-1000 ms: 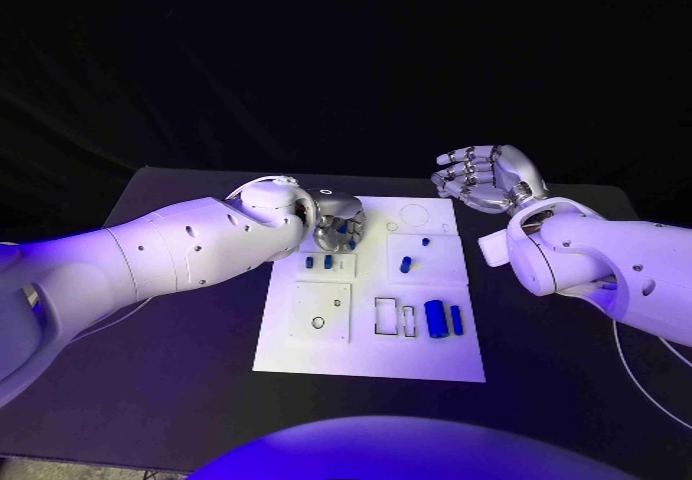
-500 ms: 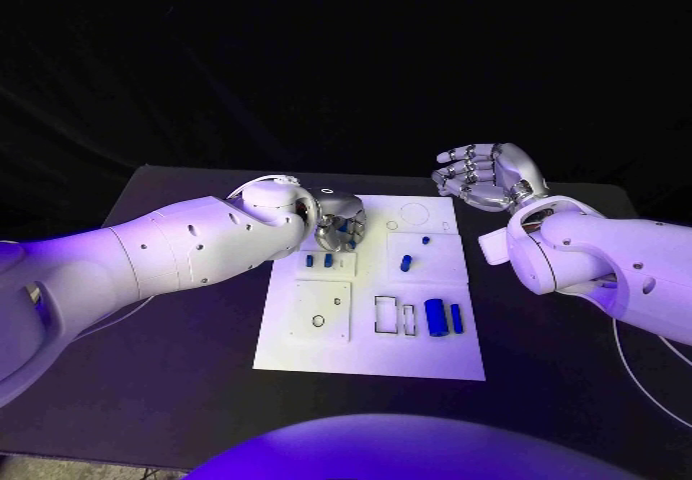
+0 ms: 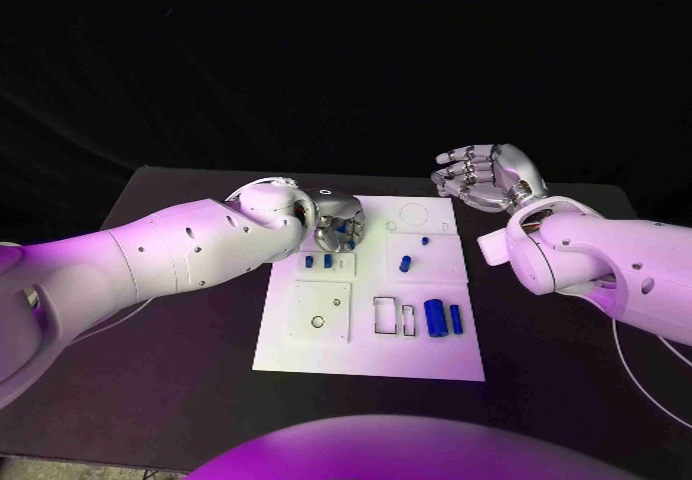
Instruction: Assemble the parts on the task board
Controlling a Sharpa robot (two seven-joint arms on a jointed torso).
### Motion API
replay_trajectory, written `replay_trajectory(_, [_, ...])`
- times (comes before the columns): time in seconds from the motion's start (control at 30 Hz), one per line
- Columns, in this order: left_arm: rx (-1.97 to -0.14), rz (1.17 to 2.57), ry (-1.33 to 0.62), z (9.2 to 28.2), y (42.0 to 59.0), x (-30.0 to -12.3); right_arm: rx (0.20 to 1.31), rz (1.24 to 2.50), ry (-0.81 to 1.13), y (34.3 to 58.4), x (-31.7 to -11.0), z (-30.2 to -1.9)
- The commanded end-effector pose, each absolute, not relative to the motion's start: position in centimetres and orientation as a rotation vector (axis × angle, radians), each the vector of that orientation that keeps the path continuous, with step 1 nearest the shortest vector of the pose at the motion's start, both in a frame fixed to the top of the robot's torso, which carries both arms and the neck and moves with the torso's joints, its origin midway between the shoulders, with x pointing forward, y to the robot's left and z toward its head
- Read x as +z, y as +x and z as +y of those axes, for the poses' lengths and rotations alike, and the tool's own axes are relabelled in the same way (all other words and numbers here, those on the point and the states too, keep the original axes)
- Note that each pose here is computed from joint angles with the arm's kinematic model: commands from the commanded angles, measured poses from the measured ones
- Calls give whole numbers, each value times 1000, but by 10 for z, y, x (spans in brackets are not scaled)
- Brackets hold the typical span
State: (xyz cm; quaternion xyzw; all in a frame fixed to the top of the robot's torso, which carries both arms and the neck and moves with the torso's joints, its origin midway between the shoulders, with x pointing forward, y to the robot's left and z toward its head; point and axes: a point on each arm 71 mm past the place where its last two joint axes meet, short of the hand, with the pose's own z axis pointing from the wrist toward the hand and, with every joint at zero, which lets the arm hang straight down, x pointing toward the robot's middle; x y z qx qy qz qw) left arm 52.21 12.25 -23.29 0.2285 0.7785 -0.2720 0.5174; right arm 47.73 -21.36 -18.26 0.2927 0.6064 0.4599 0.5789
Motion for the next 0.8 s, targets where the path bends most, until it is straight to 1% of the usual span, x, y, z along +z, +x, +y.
replay_trajectory(0.03, [-686, 1829, 529, 123, 521, -229, 1088, 1429, 674, 477, -183, -212])
replay_trajectory(0.2, [-715, 1809, 482, 131, 518, -220, 1083, 1425, 675, 477, -183, -213])
replay_trajectory(0.43, [-732, 1789, 416, 149, 517, -208, 1076, 1424, 677, 477, -184, -215])
replay_trajectory(0.6, [-725, 1793, 389, 162, 515, -205, 1072, 1424, 679, 477, -184, -217])
replay_trajectory(0.8, [-699, 1828, 371, 178, 515, -206, 1069, 1424, 680, 477, -185, -218])
